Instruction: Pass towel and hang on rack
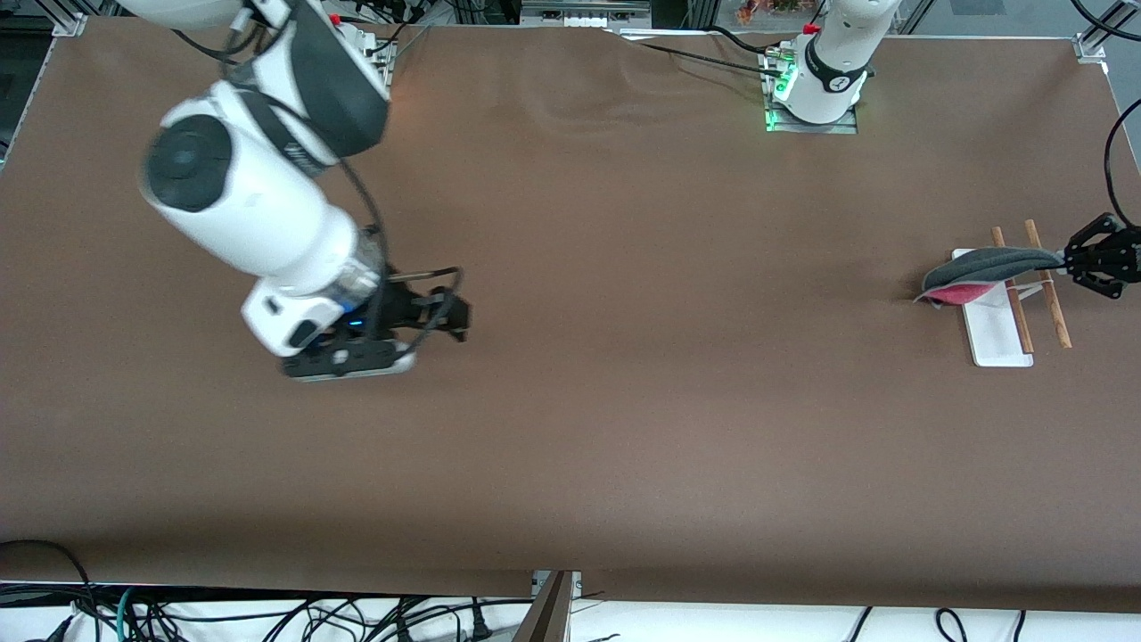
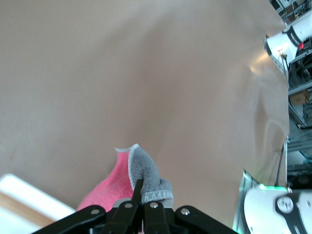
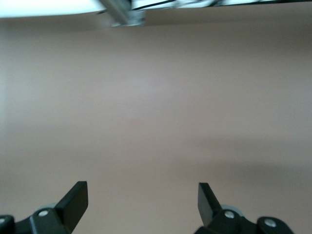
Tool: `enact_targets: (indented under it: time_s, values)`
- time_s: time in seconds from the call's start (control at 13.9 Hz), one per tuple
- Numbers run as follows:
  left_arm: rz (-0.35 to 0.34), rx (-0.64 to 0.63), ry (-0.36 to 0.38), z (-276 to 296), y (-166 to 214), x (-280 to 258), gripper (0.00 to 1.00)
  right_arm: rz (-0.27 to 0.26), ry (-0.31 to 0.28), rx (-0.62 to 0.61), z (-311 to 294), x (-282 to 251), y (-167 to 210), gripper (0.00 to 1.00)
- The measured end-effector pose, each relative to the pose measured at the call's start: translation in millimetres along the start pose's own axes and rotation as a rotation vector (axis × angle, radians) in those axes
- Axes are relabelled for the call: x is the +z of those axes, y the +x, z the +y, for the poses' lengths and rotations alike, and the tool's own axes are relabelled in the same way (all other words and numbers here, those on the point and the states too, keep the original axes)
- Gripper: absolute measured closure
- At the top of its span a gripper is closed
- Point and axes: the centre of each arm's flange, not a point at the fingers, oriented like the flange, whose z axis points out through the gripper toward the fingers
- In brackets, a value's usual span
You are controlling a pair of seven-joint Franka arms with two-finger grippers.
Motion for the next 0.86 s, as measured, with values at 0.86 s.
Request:
enact_targets:
  time_s: [0.86]
  values:
    - [-0.091, 0.105, 0.121, -35.1, -76.8, -64.8, 0.98, -0.039, -0.312, 0.283, 201.6, -91.3, 5.4, 0.0]
